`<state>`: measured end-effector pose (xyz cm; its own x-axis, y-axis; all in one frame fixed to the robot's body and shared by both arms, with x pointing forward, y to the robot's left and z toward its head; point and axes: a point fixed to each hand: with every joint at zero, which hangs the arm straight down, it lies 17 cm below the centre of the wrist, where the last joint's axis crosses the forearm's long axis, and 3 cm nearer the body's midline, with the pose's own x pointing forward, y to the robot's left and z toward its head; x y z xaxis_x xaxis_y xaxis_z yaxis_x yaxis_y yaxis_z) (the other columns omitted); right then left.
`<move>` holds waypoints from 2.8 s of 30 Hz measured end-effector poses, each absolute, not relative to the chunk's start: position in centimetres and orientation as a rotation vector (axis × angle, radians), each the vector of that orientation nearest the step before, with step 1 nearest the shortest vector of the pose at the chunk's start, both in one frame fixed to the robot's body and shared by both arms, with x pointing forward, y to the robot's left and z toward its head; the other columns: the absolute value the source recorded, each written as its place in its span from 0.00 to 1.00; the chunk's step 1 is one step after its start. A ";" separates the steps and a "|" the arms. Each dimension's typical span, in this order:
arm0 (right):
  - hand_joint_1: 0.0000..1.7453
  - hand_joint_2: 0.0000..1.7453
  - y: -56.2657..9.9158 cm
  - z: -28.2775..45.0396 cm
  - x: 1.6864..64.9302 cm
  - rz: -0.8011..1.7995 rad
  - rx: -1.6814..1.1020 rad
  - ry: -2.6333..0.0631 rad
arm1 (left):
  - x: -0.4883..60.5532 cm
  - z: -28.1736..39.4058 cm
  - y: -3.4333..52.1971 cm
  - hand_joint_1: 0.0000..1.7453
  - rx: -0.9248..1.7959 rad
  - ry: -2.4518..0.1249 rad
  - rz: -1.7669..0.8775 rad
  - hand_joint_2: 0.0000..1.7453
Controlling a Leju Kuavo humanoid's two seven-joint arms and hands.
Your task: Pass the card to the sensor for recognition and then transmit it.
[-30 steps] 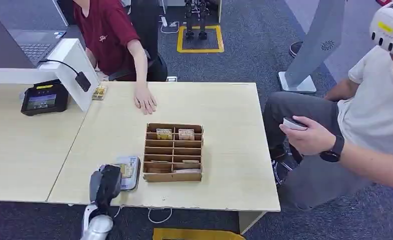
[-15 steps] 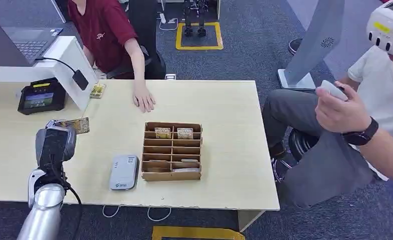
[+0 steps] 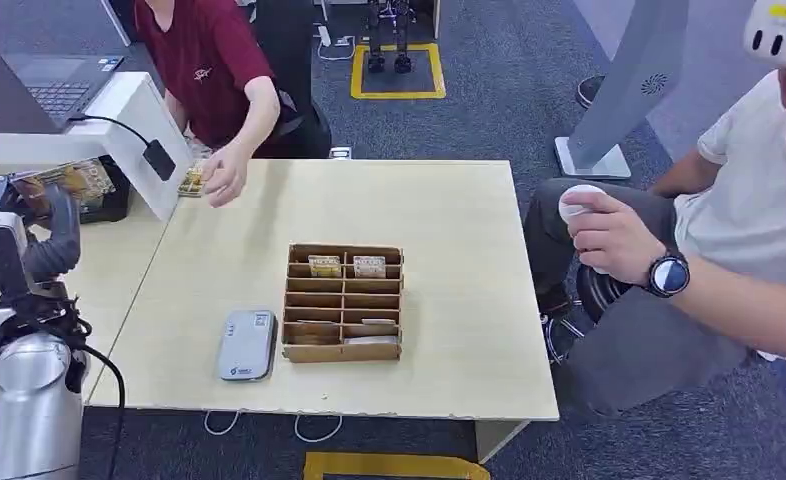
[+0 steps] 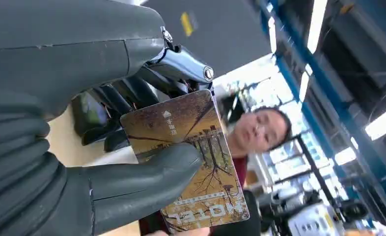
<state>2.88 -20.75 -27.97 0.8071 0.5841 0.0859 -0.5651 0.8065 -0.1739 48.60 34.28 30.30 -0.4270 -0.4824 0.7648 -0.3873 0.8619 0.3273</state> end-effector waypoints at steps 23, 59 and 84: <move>0.00 1.00 -22.0 -28.1 3.7 0.742 -0.124 -0.178 | 49.0 27.7 33.1 1.00 1.954 -1.719 -1.312 1.00; 0.00 1.00 -22.3 -28.1 4.2 0.746 -0.131 -0.193 | 51.6 20.7 29.7 0.00 1.152 -1.747 -1.288 1.00; 0.00 1.00 -21.0 -28.0 2.8 0.629 -0.134 -0.119 | 34.1 11.3 14.3 0.00 0.493 -1.723 -1.649 1.00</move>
